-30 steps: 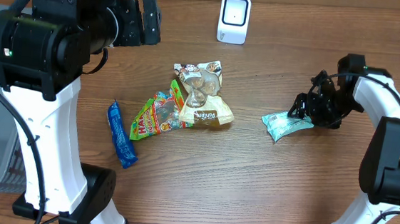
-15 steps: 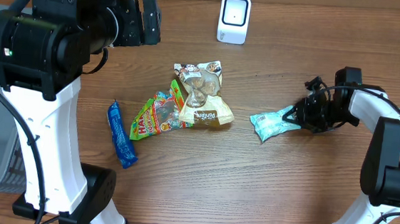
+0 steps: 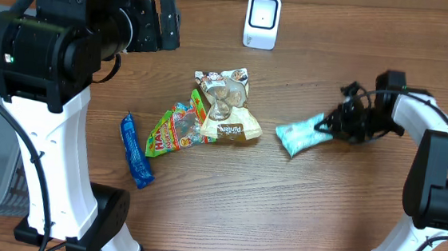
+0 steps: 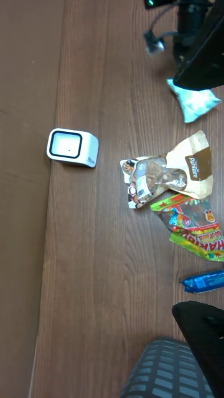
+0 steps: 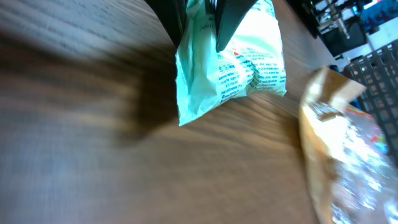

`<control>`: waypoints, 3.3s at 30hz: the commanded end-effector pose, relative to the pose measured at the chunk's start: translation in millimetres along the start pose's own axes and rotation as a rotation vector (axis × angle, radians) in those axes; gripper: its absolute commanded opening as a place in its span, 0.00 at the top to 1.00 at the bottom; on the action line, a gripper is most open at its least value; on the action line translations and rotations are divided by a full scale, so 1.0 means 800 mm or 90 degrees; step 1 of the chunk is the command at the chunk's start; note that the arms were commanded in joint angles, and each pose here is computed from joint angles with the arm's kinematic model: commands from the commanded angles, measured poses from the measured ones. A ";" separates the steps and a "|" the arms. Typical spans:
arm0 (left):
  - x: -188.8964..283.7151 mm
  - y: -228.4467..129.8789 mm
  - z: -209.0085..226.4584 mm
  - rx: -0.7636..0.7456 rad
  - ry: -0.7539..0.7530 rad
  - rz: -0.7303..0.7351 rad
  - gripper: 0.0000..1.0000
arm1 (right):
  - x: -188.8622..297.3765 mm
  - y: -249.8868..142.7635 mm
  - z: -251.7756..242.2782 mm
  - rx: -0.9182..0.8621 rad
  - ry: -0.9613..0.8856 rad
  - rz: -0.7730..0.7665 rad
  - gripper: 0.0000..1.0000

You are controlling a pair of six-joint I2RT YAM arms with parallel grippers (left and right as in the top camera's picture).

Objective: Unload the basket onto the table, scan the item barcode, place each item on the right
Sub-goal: 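Lift the wipes pack and hold its barcode up to the scanner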

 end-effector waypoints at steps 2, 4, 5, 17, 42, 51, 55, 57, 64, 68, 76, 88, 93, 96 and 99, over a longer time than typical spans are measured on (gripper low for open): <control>0.002 0.000 0.000 0.000 0.002 -0.002 0.00 | 0.043 0.042 0.042 0.041 -0.048 -0.081 0.96; 0.002 0.000 0.000 0.000 0.002 -0.002 0.00 | 0.055 0.051 0.055 0.048 -0.091 -0.109 0.96; 0.002 0.000 0.000 0.000 0.002 -0.002 0.00 | 0.061 0.055 0.062 0.054 -0.111 -0.125 0.96; 0.002 0.000 0.000 0.000 0.002 -0.002 0.00 | 0.075 0.089 0.150 0.178 -0.150 -0.281 0.96; 0.002 0.000 0.000 0.000 0.002 -0.002 0.00 | 0.104 0.113 0.251 0.371 0.022 -0.432 0.96; 0.002 0.000 0.000 0.000 0.002 -0.002 0.00 | 0.084 0.126 0.285 0.533 -0.308 -0.582 0.96; 0.002 0.000 0.000 0.000 0.002 -0.002 0.00 | 0.074 0.132 0.307 0.650 -0.416 -0.624 0.96; 0.002 0.000 0.000 0.000 0.002 -0.002 0.00 | 0.070 0.140 0.312 0.684 -0.452 -0.651 0.96; 0.002 0.000 0.000 0.000 0.002 -0.002 0.00 | 0.045 0.173 0.307 0.790 -0.537 -0.711 0.96; 0.002 0.000 0.000 0.000 0.002 -0.002 0.00 | 0.026 0.185 0.297 0.832 -0.568 -0.713 0.96; 0.002 0.000 0.000 0.000 0.002 -0.002 0.00 | -0.002 0.198 0.286 0.934 -0.615 -0.701 0.96; 0.002 0.000 0.000 0.000 0.002 -0.002 0.00 | -0.026 0.203 0.283 1.056 -0.620 -0.692 0.96; 0.002 0.000 0.000 0.000 0.002 -0.002 0.00 | -0.047 0.207 0.272 1.119 -0.642 -0.671 0.96; 0.002 0.000 0.000 0.000 0.002 -0.002 0.00 | -0.057 0.211 0.263 1.149 -0.676 -0.656 0.96; 0.002 0.000 0.000 0.000 0.002 -0.002 0.00 | -0.067 0.212 0.255 1.170 -0.690 -0.633 0.96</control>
Point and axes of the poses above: each gripper's point midway between its finger pads, its own x axis back along the fingers, its own z axis along the line the jaws close on, y = z × x, the point moved 8 cm from there along x, back along the fingers
